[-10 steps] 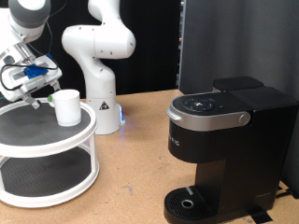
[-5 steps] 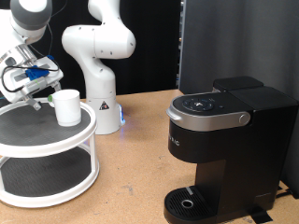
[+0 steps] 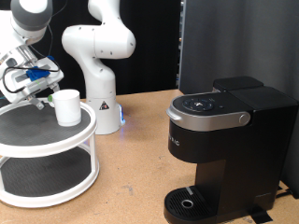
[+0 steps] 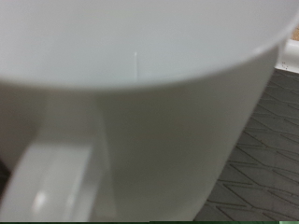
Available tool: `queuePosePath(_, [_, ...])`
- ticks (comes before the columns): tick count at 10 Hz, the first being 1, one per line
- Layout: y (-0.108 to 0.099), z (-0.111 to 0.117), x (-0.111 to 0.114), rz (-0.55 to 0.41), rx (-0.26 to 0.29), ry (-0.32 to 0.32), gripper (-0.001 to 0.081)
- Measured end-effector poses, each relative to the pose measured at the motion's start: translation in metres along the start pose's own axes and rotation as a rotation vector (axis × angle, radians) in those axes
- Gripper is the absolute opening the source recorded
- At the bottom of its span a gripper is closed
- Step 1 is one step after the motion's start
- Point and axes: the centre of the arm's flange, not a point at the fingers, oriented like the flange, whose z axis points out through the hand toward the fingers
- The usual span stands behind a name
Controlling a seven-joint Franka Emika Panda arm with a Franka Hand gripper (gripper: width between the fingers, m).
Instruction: Make a cup of coffee with the keurig machine
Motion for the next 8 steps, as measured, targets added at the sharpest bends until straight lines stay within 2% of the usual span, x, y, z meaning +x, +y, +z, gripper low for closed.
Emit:
queuePosePath(1, [0.0,0.0003,-0.0002,0.0,0.001,-0.001,0.0537])
queuePosePath(2, [0.0001,0.0005,-0.0003,0.001,0.001,-0.001,0.0537])
queuePosePath(3, [0.0003,0.0008,-0.0006,0.002,0.001,-0.002,0.0365])
queuePosePath(4, [0.0004,0.0011,-0.0008,0.003,0.002,-0.003,0.0365])
queuePosePath(5, [0.0006,0.0014,-0.001,0.004,0.003,-0.005,0.0182])
queuePosePath(6, [0.0008,0.0018,-0.0013,0.006,0.003,-0.006,0.0071])
queuePosePath(8, [0.001,0.0017,-0.0012,0.007,0.003,-0.005,0.0072])
